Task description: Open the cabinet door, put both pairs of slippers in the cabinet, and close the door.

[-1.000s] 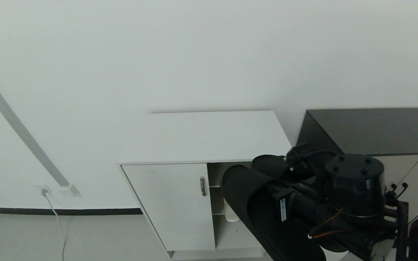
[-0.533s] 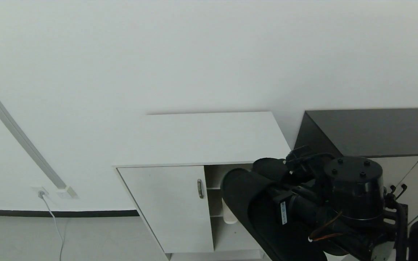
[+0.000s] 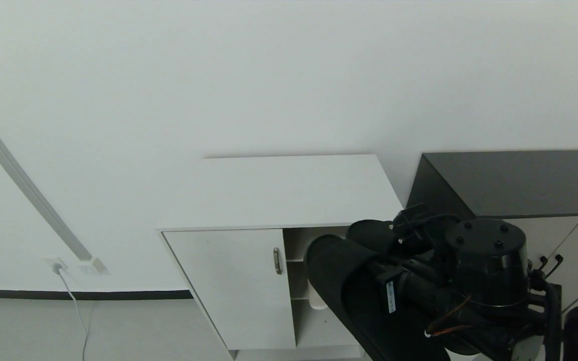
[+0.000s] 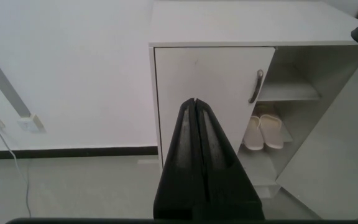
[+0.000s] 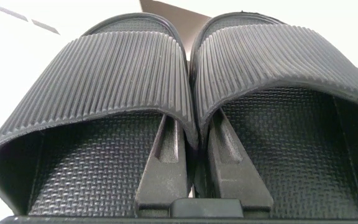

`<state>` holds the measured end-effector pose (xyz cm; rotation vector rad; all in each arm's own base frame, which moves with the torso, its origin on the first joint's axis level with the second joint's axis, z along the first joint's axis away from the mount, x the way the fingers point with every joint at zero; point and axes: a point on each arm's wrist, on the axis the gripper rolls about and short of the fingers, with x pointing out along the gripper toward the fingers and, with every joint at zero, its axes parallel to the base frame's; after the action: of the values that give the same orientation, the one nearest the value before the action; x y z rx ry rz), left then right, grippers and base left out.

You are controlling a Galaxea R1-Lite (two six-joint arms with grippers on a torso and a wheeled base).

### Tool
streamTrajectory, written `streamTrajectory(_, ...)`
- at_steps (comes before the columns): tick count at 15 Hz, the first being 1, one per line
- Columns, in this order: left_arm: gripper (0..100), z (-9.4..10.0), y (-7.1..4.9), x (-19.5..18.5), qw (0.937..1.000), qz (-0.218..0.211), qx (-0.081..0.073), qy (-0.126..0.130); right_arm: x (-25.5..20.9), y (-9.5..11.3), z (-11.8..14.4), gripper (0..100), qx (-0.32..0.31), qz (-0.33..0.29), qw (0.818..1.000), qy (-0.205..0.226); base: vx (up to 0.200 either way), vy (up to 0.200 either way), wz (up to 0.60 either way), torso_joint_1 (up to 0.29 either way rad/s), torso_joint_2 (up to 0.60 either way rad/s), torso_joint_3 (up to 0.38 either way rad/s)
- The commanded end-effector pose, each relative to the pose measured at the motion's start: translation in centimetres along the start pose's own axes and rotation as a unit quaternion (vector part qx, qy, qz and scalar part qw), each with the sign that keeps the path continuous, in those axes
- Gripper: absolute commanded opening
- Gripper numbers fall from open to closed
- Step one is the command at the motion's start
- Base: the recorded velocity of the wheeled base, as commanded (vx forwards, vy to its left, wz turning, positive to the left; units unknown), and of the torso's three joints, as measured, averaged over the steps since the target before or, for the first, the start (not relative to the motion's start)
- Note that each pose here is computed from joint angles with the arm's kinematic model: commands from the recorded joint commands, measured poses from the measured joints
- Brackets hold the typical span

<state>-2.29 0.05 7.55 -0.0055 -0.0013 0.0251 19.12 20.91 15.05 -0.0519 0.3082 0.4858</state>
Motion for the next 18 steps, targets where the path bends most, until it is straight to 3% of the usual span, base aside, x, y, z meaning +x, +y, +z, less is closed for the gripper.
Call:
streamTrajectory(1, 0, 0.0, 0.0, 0.0, 1.0000, 0.000, 0.000, 0.001, 0.2, 0.1, -0.2, 0, -0.002, 0.001, 1.000, 0.004, 0.000, 0.000, 0.00, 0.000, 0.00, 0.000)
streamTrajectory(10, 0, 0.0, 0.0, 0.0, 1.0000, 0.000, 0.000, 0.001, 0.1, 0.0, -0.4, 0, -0.002, 0.000, 1.000, 0.006, 0.000, 0.000, 0.00, -0.132, 0.30, 0.165)
streamTrajectory(18, 0, 0.0, 0.0, 0.0, 1.0000, 0.000, 0.001, 0.001, 0.4, -0.1, -1.3, 0, -0.006, -0.003, 1.000, 0.014, 0.000, 0.000, 0.00, -0.207, 0.49, 0.278)
